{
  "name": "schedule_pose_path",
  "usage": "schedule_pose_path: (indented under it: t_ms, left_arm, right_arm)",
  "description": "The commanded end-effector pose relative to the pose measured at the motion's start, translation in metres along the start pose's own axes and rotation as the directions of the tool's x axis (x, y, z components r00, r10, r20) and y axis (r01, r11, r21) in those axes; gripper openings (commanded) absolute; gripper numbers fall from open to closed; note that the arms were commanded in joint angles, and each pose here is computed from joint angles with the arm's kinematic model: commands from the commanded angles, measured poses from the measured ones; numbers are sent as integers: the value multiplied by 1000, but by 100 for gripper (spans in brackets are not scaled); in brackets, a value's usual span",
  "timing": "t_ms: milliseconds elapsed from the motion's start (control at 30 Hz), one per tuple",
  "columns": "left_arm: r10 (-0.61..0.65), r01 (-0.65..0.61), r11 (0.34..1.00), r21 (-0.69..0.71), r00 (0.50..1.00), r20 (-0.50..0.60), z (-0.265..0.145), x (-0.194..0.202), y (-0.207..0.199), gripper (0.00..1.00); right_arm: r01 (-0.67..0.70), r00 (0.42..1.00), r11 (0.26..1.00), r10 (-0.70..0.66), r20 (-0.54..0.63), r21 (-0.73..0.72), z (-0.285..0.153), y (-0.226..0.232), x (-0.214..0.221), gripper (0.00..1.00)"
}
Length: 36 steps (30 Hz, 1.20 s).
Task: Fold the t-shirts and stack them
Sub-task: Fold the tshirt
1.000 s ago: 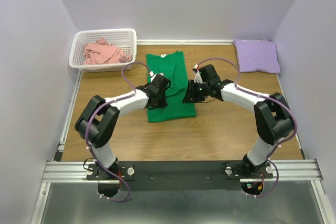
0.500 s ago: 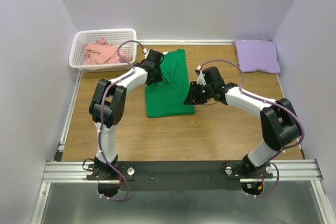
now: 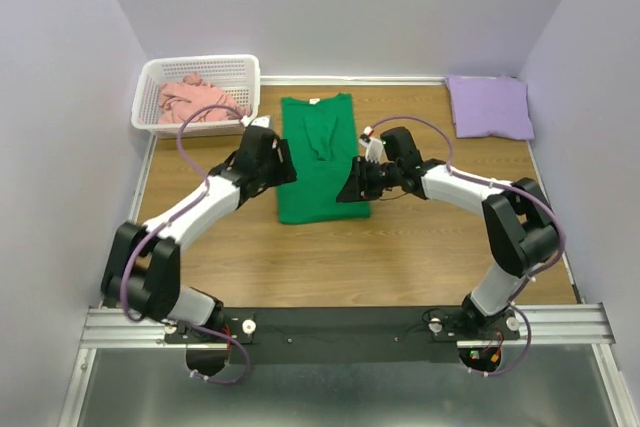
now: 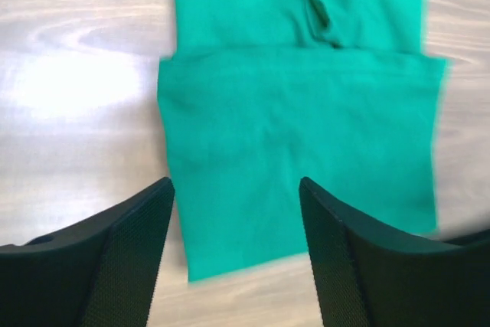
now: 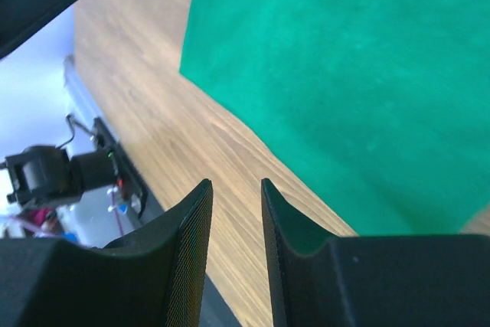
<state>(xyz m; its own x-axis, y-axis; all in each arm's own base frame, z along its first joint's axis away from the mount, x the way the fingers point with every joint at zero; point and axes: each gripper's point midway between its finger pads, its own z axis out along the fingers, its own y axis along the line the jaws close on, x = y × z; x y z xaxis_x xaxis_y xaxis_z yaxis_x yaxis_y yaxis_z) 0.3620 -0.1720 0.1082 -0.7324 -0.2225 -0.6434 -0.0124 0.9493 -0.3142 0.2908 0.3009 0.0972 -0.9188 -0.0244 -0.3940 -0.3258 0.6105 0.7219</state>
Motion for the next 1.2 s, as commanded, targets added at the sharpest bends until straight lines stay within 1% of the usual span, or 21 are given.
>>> schedule_pose_path:
  t_ms: [0, 33, 67, 100, 200, 267, 333, 367, 433, 500, 567, 700, 767, 833, 867, 900, 933, 1000, 1033, 1133, 1167]
  left_arm:
    - [-39, 39, 990, 137, 999, -2, -16, 33, -5, 69]
    - [-41, 42, 982, 182, 999, -11, -17, 39, -11, 67]
    - [-42, 44, 983, 181, 999, -14, -15, 44, -8, 65]
    - [-37, 46, 979, 196, 998, -48, -13, 59, -6, 64]
    - [-31, 45, 980, 196, 997, -76, -5, 73, -2, 59]
    - [-26, 49, 984, 172, 991, -130, 6, 89, 5, 48]
    - [-38, 65, 987, 144, 982, -185, 13, 106, 13, 46]
    - [-46, 68, 991, 117, 981, -187, 16, 110, 18, 45]
    - [-66, 83, 994, 74, 975, -211, 19, 122, 28, 38]
    - [-82, 90, 996, 23, 968, -237, 19, 132, 39, 38]
    - [-95, 102, 995, 14, 964, -250, 17, 137, 41, 37]
    - [-129, 130, 991, -12, 955, -267, 7, 145, 46, 36]
    - [-130, 124, 992, -37, 955, -266, 0, 146, 51, 36]
    - [-120, 121, 993, -15, 962, -245, -6, 138, 47, 37]
    - [-120, 122, 992, -8, 962, -246, -10, 136, 45, 39]
    - [-118, 123, 992, 10, 966, -231, -13, 129, 40, 42]
    - [-116, 124, 992, 27, 971, -212, -20, 121, 36, 50]
    - [-118, 129, 990, 58, 978, -171, -27, 103, 25, 59]
    - [-118, 130, 988, 80, 983, -144, -33, 92, 20, 66]
    - [-111, 120, 984, 133, 991, -73, -40, 59, 2, 67]
    - [-106, 110, 981, 161, 994, -32, -41, 41, -8, 67]
  right_arm:
    - [-21, 998, 992, 13, -64, -123, 12, 4, 14, 40]
    - [-20, 998, 991, 12, -60, -133, 14, 3, 13, 40]
    - [-28, 997, 990, 19, -68, -140, 16, 0, 15, 40]
    - [-40, 997, 988, 29, -75, -150, 16, -3, 16, 40]
    - [-57, 995, 986, 44, -86, -155, 21, -16, 21, 40]
    - [-93, 992, 986, 80, -99, -137, 26, -36, 28, 40]
    - [-130, 987, 984, 117, -106, -125, 27, -55, 36, 40]
    - [-157, 983, 981, 144, -118, -114, 30, -67, 43, 40]
    - [-220, 973, 969, 209, -103, -113, 25, -88, 50, 40]
    - [-276, 957, 956, 264, -116, -103, 22, -106, 61, 40]
    - [-310, 947, 947, 300, -117, -79, 15, -120, 73, 40]
    - [-316, 946, 946, 308, -105, -69, 4, -119, 82, 40]
    - [-300, 952, 951, 294, -81, -74, -5, -110, 74, 40]
    - [-294, 955, 952, 290, -68, -79, -12, -100, 67, 40]
    - [-264, 964, 960, 261, -42, -91, -18, -91, 57, 41]
    - [-239, 971, 966, 238, -21, -101, -21, -84, 44, 42]
    - [-226, 974, 968, 226, -12, -105, -26, -76, 36, 43]
    - [-203, 979, 971, 205, 6, -125, -31, -66, 21, 44]
    - [-188, 981, 972, 193, 26, -139, -33, -58, 6, 45]
    - [-139, 986, 975, 153, 69, -176, -38, -41, -24, 45]
    - [-132, 986, 976, 147, 80, -171, -36, -41, -31, 45]
